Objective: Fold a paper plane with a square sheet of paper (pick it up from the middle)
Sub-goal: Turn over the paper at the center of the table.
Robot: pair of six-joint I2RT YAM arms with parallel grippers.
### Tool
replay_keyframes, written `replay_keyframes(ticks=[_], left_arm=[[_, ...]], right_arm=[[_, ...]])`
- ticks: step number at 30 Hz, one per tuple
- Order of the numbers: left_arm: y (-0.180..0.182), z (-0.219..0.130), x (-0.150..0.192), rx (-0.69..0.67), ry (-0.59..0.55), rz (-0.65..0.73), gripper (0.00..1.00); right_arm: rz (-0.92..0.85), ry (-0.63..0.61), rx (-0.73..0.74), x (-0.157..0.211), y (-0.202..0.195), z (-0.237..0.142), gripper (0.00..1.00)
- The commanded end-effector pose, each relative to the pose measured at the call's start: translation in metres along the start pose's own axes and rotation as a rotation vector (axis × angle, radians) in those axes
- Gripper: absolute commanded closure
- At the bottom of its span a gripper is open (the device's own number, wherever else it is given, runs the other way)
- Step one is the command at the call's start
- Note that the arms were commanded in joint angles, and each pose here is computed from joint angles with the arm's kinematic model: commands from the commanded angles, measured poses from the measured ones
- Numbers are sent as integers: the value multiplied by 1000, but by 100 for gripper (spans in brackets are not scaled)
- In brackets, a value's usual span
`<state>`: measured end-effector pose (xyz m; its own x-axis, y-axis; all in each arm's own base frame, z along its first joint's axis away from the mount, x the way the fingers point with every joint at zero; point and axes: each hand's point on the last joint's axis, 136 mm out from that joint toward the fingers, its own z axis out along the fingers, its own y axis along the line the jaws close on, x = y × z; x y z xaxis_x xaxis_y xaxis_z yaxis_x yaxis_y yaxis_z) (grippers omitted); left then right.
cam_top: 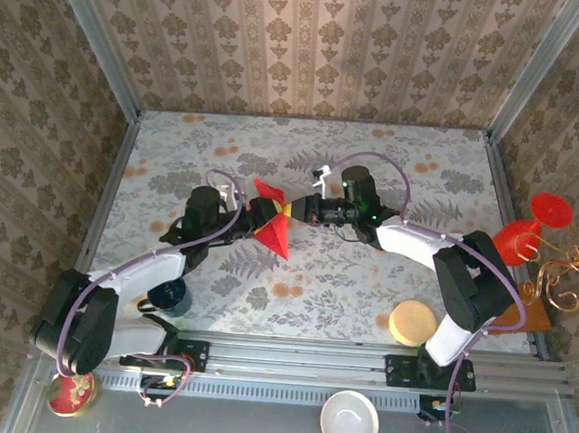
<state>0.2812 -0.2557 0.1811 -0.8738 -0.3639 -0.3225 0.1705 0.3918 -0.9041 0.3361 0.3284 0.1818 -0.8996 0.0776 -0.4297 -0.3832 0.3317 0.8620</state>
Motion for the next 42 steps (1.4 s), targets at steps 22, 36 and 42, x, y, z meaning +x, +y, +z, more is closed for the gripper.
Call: replay_keyframes(ticks=[22, 36, 42], left_arm=[[-28, -2, -1, 157, -22, 105, 72], [-25, 4, -1, 112, 16, 128, 86], [-11, 2, -2, -6, 34, 160, 89]], right_arm=[[55, -37, -98, -13, 17, -16, 92], [59, -56, -45, -16, 16, -29, 66], [65, -115, 34, -22, 0, -49, 57]])
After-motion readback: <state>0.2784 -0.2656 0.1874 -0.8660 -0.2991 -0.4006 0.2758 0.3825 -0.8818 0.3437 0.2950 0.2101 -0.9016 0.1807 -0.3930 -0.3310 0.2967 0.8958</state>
